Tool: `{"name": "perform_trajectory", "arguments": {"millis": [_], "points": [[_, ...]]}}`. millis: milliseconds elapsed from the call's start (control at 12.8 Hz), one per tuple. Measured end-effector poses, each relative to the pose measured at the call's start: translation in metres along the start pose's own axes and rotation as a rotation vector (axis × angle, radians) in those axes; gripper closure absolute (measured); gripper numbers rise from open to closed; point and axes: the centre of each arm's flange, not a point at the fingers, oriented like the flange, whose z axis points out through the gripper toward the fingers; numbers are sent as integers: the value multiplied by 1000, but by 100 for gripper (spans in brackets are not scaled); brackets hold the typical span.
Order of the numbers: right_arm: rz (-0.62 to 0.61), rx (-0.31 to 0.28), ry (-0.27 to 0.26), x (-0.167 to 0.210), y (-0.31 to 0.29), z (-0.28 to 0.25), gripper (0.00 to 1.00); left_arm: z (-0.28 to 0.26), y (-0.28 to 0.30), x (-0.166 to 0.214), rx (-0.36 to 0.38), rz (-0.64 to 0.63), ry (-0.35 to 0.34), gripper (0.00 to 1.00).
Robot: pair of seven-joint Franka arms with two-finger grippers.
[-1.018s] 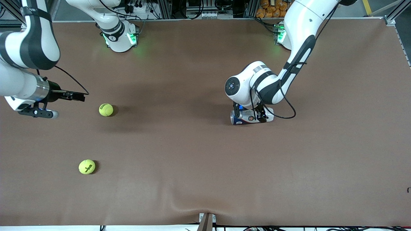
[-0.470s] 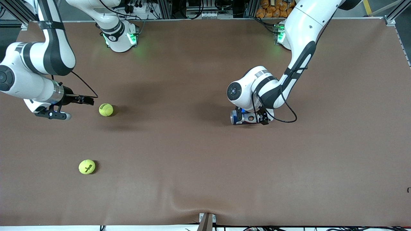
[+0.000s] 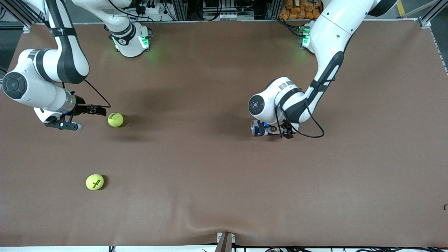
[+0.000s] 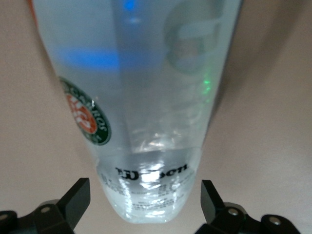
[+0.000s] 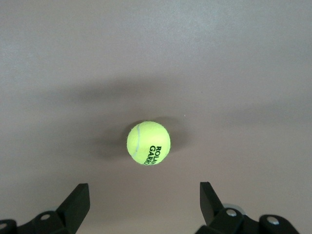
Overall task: Insert tennis ball vertically with right arm
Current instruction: 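Grasp the tube with the left gripper while the right gripper reaches the ball, then lower the right gripper onto the nearer tennis ball and close it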
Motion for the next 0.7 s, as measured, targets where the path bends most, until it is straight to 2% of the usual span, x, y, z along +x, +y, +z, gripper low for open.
{"name": "perform_trajectory", "arguments": {"millis": [705], "points": [[1, -1, 11, -2, 1, 29, 0, 9, -5, 10, -15, 2, 4, 0]]}}
